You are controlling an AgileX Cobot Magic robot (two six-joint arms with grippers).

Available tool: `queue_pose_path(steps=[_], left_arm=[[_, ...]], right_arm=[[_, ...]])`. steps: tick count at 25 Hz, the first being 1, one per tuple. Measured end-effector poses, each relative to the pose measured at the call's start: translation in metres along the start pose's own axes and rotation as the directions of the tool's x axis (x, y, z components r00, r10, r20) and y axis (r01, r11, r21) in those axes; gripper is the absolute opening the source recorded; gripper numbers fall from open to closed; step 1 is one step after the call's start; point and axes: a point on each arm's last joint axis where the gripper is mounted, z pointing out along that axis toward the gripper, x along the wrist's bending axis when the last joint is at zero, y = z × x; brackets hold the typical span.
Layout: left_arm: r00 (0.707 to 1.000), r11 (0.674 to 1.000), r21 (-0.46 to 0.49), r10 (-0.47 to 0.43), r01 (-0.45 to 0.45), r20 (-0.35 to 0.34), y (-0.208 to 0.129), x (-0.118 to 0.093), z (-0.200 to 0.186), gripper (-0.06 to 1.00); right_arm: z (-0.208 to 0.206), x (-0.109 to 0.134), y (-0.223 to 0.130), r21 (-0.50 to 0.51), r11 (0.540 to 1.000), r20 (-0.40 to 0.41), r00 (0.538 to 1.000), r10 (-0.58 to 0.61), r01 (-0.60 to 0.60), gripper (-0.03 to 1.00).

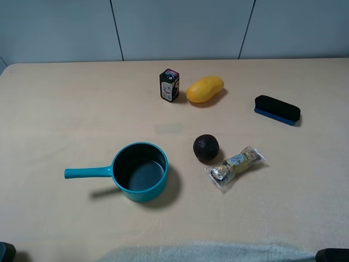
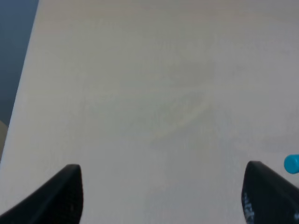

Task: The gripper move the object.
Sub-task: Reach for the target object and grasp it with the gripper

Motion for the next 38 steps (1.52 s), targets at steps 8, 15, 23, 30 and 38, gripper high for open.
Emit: queue_pose_path(steps=[8, 15, 23, 30, 38], left_arm=[[1.000, 1.000, 0.000, 0.000, 0.000, 0.000, 0.0000, 0.0000, 0.0000, 0.70], [1.000, 1.000, 0.000, 0.000, 0.000, 0.000, 0.0000, 0.0000, 0.0000, 0.70], [1.000, 1.000, 0.000, 0.000, 0.000, 0.000, 0.0000, 0.0000, 0.0000, 0.70], [1.000, 1.000, 0.000, 0.000, 0.000, 0.000, 0.0000, 0.0000, 0.0000, 0.70], [1.000, 1.000, 0.000, 0.000, 0.000, 0.000, 0.0000, 0.0000, 0.0000, 0.70]], right_arm=[[0.0000, 0.0000, 0.0000, 0.000, 1.000, 0.000, 1.000, 0.000, 0.000, 0.66], [0.0000, 0.0000, 0.0000, 0.000, 1.000, 0.000, 1.000, 0.000, 0.000, 0.66], [0.0000, 0.0000, 0.0000, 0.000, 1.000, 0.000, 1.000, 0.000, 0.000, 0.66], [0.0000, 0.0000, 0.0000, 0.000, 1.000, 0.000, 1.000, 0.000, 0.000, 0.66], [0.0000, 0.0003, 0.0000, 0.000, 1.000, -0.004, 1.000, 0.002, -0.002, 0.66]])
